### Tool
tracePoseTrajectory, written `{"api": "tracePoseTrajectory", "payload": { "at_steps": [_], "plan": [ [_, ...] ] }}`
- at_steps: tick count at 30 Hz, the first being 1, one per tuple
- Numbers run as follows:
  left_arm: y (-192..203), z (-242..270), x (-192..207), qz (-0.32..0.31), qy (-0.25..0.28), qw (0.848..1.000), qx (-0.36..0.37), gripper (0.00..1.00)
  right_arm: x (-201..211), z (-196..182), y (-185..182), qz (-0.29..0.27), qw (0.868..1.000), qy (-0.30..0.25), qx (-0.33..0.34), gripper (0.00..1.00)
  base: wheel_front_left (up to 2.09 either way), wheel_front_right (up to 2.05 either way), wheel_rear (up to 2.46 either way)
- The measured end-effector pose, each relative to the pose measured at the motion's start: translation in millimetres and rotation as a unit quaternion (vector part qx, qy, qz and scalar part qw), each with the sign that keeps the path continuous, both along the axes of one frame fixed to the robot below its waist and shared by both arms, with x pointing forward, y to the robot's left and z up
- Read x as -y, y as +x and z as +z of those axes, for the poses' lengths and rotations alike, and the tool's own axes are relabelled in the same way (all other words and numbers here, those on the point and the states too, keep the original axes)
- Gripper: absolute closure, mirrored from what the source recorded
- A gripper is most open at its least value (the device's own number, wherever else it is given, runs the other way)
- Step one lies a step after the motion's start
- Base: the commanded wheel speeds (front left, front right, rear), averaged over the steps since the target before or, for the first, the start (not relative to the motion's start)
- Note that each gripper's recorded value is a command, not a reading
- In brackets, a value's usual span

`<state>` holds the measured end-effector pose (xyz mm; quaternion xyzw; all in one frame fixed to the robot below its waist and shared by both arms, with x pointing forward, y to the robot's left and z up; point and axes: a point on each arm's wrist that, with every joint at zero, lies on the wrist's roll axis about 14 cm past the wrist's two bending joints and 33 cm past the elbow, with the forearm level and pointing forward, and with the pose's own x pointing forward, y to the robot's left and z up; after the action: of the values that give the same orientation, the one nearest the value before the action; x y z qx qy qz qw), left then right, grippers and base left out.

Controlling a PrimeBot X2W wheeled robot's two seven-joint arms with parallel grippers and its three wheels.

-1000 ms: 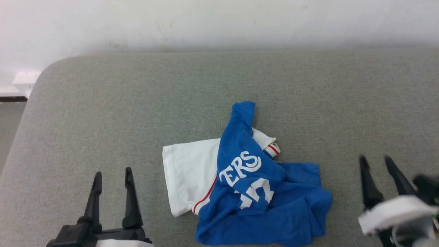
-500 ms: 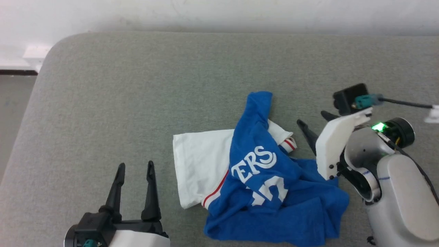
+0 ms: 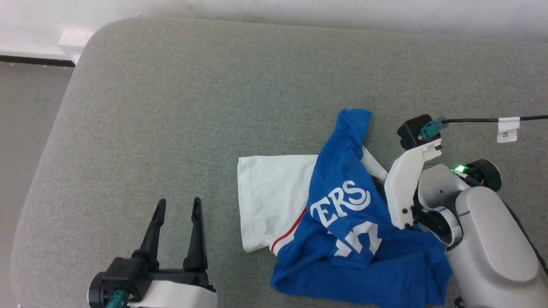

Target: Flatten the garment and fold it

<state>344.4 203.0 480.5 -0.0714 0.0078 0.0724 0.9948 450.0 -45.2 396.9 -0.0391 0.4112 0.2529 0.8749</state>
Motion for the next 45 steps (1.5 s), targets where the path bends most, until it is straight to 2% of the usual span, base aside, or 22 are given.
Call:
{"api": "tracePoseTrajectory", "payload": {
  "at_steps": [1,3,4,11,19,24,30,34,38,39,41,42,45],
  "plan": [
    [1,0,0,-0.001,0.0,1.0,0.0,0.0,-2,-4,-1,0.002,1.0,0.0,-0.005,0.37,0.0,0.0,0.0],
    [3,-1,-1,-0.001,0.001,1.0,0.0,0.0,-5,-8,0,0.001,1.0,0.005,-0.01,0.73,0.0,0.0,0.0],
    [4,-1,-1,-0.002,0.0,1.0,-0.001,0.0,-7,-9,1,0.001,1.0,0.007,-0.01,1.0,0.0,0.0,0.0],
    [4,-7,-2,0.0,0.003,1.0,-0.01,0.0,-9,-1,10,-0.001,1.0,0.015,0.012,1.0,0.0,0.0,0.0],
    [8,-3,2,-0.009,0.004,1.0,-0.001,0.0,11,31,24,-0.025,0.997,0.021,0.07,1.0,0.0,0.0,0.0],
    [11,1,7,-0.021,0.001,1.0,0.008,0.0,57,60,40,-0.083,0.99,0.016,0.117,1.0,0.0,0.0,0.0],
    [17,1,16,-0.038,0.002,0.999,0.01,0.0,130,87,45,-0.163,0.972,-0.014,0.17,1.0,0.0,0.0,0.0],
    [20,-1,22,-0.049,0.0,0.999,0.009,0.0,165,74,25,-0.203,0.966,-0.039,0.156,1.0,0.0,0.0,0.0],
    [23,-3,28,-0.06,0.0,0.998,0.006,0.0,192,39,-9,-0.233,0.964,-0.072,0.106,1.0,0.0,0.0,0.0],
    [23,-4,29,-0.062,-0.001,0.998,0.005,0.0,196,31,-17,-0.242,0.963,-0.073,0.093,0.91,0.0,0.0,0.0],
    [24,-5,29,-0.063,-0.001,0.998,0.004,0.0,197,21,-28,-0.253,0.962,-0.07,0.077,0.16,0.0,0.0,0.0],
    [25,-5,30,-0.064,-0.001,0.998,0.004,0.0,196,20,-30,-0.259,0.961,-0.063,0.077,0.0,0.0,0.0,0.0],
    [26,-6,31,-0.066,0.001,0.998,0.004,0.0,194,24,-31,-0.27,0.958,-0.049,0.084,0.0,0.0,0.0,0.0]
  ]
}}
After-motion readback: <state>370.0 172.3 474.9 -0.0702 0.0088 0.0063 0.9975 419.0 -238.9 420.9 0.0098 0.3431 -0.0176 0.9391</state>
